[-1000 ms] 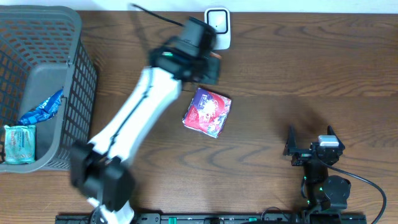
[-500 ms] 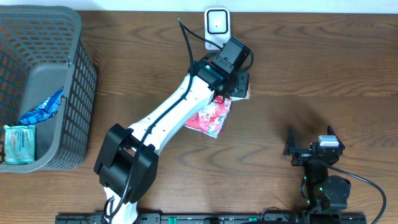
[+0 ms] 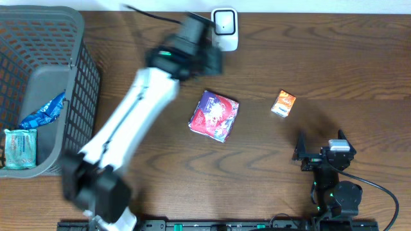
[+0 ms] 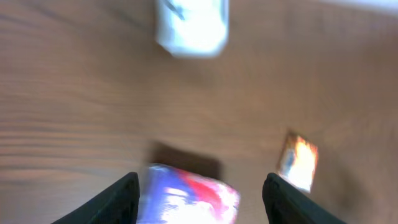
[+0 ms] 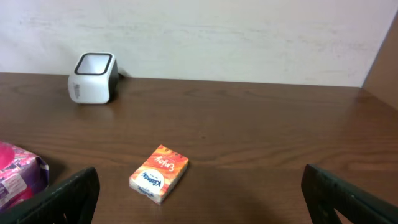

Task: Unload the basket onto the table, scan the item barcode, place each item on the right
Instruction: 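Reach the left gripper into the basket and grasp the blue Oreo pack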

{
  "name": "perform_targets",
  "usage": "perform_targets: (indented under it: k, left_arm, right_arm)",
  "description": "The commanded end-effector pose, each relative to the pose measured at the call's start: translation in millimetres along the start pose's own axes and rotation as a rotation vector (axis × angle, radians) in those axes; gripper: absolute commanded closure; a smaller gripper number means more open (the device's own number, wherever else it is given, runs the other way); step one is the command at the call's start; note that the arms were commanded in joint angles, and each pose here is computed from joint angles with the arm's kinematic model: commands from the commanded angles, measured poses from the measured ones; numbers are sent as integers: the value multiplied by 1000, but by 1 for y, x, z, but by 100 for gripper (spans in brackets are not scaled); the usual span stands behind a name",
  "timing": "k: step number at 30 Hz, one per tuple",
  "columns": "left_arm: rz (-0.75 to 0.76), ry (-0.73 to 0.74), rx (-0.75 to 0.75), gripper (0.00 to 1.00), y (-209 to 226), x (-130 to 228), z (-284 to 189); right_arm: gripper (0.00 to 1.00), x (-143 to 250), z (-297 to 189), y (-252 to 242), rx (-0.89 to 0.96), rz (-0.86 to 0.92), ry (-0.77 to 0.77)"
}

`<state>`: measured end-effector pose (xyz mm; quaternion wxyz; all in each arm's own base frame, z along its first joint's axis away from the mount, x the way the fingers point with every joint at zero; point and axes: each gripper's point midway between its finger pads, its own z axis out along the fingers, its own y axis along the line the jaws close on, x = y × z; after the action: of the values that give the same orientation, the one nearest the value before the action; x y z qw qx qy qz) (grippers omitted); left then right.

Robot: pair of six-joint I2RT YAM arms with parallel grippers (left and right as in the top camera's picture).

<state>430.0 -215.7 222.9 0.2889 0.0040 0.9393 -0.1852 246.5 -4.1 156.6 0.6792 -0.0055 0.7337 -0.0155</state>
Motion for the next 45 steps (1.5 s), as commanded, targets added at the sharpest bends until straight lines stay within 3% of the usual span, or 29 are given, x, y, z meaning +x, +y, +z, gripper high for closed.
perform_targets:
  k: [1, 2, 7, 14, 15, 16, 17, 20, 25, 33, 40, 41, 42, 43, 45]
  left_arm:
    - [-100, -252, -167, 36, 80, -62, -94]
    - [-176, -318, -246, 36, 123, -74, -125]
    - [-419, -424, -431, 35, 240, -77, -191]
    - [-943, -397, -577, 31, 350, -28, -202]
    - [-970, -385, -586, 28, 358, -24, -197]
    - [-996, -350, -608, 14, 374, -18, -184]
    - [-1005, -335, -620, 2, 381, -15, -177]
    - [-1040, -287, -648, 2, 405, -6, -153]
    - [-1232, -231, -686, 2, 442, 21, -117]
    - [-1420, -126, -739, 2, 470, 61, -61]
    - [-1448, -40, -764, 0, 482, 86, -27]
    - [-1447, -30, -768, 6, 483, 89, -25]
    - [-1434, -21, -767, 18, 483, 89, -24]
    - [-1418, -12, -766, 41, 483, 90, -24]
    - [-1393, -3, -764, 60, 483, 90, -24]
  right_arm:
    - [1, 1, 0, -1, 3, -7, 2]
    - [1, 1, 0, -1, 3, -7, 2]
    - [1, 1, 0, -1, 3, -7, 2]
    - [1, 1, 0, -1, 3, -7, 2]
    - [1, 1, 0, -1, 3, -7, 2]
    - [1, 1, 0, -1, 3, -7, 2]
    - [1, 1, 0, -1, 3, -7, 2]
    - [1, 1, 0, -1, 3, -7, 2]
    - [1, 1, 0, -1, 3, -7, 2]
    - [1, 1, 0, -1, 3, -7, 2]
    - [1, 1, 0, -1, 3, -7, 2]
    - [1, 1, 0, -1, 3, -7, 2]
    - [1, 1, 0, -1, 3, -7, 2]
    - [1, 1, 0, -1, 3, -7, 2]
    - [1, 1, 0, -1, 3, -7, 2]
